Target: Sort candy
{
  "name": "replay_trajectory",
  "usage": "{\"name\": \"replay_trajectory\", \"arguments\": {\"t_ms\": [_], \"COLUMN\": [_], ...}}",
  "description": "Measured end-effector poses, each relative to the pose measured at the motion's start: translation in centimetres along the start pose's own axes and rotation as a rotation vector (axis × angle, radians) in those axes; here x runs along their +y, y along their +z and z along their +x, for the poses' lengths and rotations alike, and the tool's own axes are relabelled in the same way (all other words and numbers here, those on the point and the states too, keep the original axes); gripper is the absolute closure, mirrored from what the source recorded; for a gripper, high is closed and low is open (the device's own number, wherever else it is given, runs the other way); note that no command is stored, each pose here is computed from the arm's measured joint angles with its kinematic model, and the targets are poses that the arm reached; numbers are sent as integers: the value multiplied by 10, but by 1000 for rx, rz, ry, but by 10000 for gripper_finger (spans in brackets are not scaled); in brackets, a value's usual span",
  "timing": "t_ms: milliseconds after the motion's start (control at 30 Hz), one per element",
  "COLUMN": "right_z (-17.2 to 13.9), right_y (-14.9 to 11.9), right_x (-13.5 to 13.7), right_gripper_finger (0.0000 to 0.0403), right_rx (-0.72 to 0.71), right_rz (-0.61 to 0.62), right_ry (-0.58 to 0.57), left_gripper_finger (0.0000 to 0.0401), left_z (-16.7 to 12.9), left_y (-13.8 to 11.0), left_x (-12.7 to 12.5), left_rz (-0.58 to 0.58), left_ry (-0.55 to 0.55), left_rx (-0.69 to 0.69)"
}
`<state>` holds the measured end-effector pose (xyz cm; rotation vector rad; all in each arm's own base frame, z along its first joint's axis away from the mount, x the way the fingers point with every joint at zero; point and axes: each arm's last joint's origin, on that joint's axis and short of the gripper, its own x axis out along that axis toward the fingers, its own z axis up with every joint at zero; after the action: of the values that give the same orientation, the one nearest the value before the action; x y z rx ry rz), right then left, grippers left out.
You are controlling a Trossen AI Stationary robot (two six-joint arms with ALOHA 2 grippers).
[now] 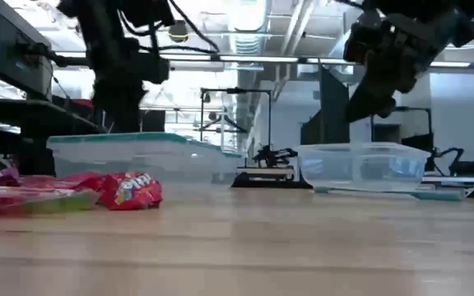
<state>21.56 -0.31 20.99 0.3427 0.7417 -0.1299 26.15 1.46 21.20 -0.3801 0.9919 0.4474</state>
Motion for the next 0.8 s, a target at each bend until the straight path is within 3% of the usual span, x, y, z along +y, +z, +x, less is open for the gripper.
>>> {"name": "replay_trajectory", "arguments": {"t_ms": [200, 400, 533, 667, 800], "right_z": [0, 0, 0, 0, 4], "right_y": [-5, -4, -4, 3, 8], "right_x": [1, 10, 13, 13, 17], "right_gripper_finger": [264, 264, 264, 264, 264], "right_rx": [43, 11, 7, -61, -121], "right_rz": [52, 13, 56, 34, 80], "right_ry": [-3, 37, 58, 75, 108], "left_gripper_finger": [401, 401, 401, 401, 401], "left_z": [15, 22, 4, -29, -46], "left_y": [5, 8, 16, 27, 24], "left_x": [-28, -54, -57, -58, -63], "left_rz": [132, 285, 267, 209, 131], "left_ry": [-180, -388, -368, -327, -322], "left_rx": [-70, -118, -74, -140, -185]}}
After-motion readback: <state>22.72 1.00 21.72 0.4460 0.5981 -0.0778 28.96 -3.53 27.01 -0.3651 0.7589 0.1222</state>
